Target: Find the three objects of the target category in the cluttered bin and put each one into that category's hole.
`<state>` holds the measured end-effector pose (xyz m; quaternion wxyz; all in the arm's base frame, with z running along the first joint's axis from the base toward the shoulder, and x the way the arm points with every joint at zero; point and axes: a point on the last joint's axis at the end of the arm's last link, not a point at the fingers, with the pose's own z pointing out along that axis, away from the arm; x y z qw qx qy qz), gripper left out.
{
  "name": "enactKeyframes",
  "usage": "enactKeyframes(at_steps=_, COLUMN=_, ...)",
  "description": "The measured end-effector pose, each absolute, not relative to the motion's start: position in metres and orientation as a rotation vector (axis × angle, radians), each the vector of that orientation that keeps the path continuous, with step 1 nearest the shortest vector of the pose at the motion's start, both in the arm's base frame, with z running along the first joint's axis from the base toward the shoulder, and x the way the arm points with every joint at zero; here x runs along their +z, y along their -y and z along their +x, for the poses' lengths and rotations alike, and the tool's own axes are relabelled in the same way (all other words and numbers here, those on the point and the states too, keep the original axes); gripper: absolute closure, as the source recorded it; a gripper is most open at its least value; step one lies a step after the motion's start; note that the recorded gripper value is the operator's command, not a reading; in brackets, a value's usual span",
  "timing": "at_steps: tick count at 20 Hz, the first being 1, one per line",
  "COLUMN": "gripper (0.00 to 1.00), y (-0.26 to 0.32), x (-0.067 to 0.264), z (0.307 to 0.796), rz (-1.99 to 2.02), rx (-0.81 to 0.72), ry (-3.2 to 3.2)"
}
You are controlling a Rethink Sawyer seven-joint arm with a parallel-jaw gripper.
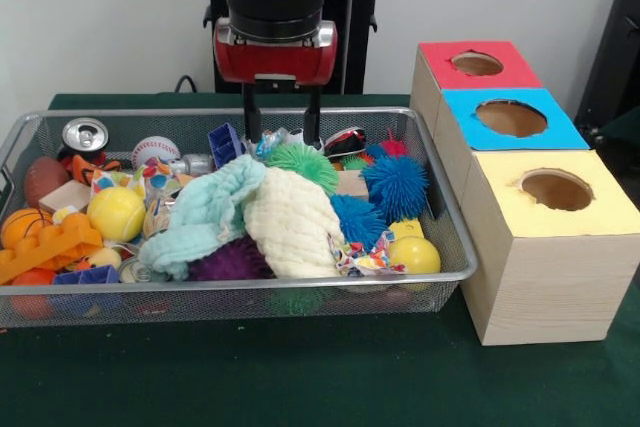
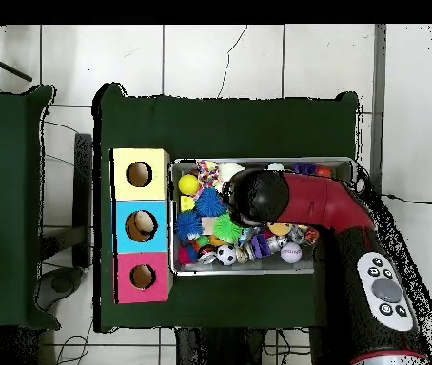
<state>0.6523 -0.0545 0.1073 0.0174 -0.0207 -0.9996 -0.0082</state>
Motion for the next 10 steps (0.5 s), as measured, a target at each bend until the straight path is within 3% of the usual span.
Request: enactKeyframes(at_steps=10, gripper=0.00, y=0.031, x=0.092, z=0.593, rz=-0.001, rx=-0.050, ry=3.009)
